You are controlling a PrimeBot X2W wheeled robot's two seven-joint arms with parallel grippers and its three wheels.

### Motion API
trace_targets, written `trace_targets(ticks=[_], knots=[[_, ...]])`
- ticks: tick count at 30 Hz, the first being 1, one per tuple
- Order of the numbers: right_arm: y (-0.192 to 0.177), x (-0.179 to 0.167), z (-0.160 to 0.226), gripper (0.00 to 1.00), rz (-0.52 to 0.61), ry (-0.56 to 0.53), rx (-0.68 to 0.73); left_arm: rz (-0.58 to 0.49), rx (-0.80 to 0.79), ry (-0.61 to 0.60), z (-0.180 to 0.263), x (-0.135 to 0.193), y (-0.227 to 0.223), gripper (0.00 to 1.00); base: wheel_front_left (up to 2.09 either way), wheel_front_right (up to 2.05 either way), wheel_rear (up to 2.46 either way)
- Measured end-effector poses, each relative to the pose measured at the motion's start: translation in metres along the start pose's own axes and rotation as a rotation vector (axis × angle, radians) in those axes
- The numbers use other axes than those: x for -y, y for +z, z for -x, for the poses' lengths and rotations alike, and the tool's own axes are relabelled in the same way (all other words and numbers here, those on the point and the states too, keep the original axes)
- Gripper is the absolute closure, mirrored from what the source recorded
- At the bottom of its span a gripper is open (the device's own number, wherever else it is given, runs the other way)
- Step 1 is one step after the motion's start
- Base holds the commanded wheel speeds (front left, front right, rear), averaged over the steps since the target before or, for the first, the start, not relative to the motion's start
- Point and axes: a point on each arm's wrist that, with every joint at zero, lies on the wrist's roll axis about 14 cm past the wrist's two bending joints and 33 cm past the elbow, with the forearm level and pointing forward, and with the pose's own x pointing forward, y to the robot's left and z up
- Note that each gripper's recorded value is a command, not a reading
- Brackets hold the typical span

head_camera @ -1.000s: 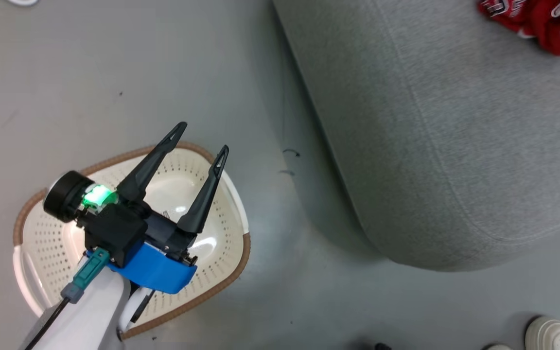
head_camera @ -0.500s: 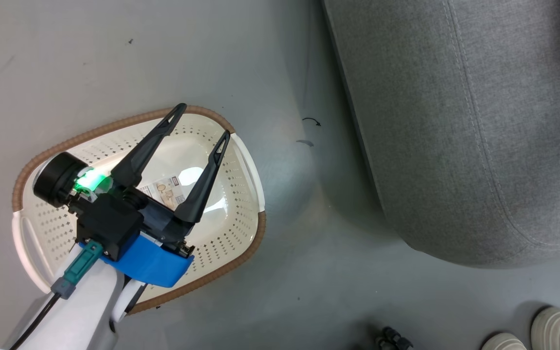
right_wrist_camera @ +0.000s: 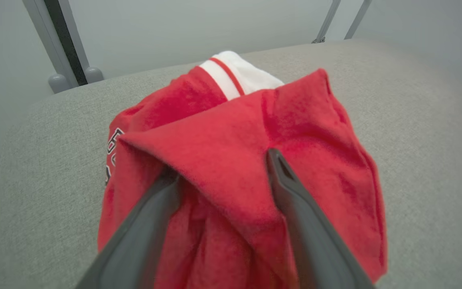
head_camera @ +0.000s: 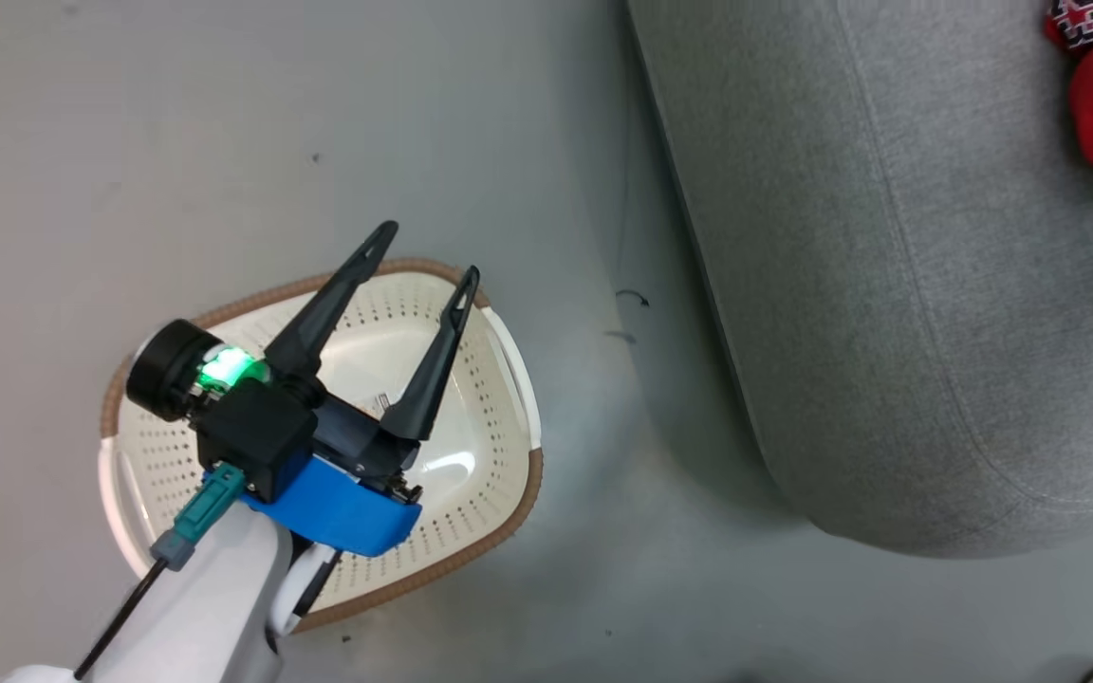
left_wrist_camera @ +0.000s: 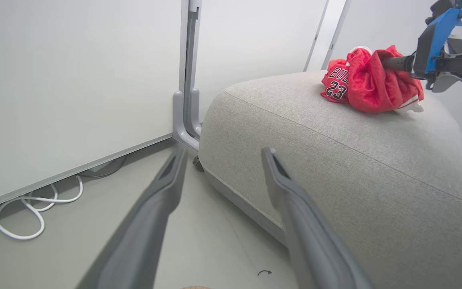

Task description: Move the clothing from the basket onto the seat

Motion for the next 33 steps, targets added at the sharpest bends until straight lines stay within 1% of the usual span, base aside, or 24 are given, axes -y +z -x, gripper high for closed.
trace_targets(ticks=[3, 9, 16, 21, 25, 33], knots=[[0.000, 0.001, 0.012, 0.00, 0.022, 0.021, -0.004, 0.003, 0.026, 0.013, 0.002, 0.007, 0.016, 0.00, 0.00, 0.00, 0.00], [0.003, 0.001, 0.040, 0.00, 0.020, 0.065, 0.023, 0.005, 0.072, 0.068, 0.014, 0.015, 0.045, 0.00, 0.00, 0.00, 0.00], [0.017, -0.010, 0.076, 0.00, -0.018, 0.138, 0.117, 0.000, 0.101, 0.142, 0.038, 0.025, 0.068, 0.00, 0.00, 0.00, 0.00], [0.032, -0.031, 0.105, 0.00, -0.054, 0.218, 0.202, -0.005, 0.119, 0.207, 0.059, 0.027, 0.079, 0.00, 0.00, 0.00, 0.00], [0.040, -0.050, 0.129, 0.00, -0.092, 0.283, 0.264, -0.019, 0.128, 0.271, 0.078, 0.023, 0.085, 0.00, 0.00, 0.00, 0.00], [0.037, -0.088, 0.171, 0.00, -0.105, 0.414, 0.291, -0.029, 0.140, 0.413, 0.118, 0.003, 0.090, 0.00, 0.00, 0.00, 0.00]])
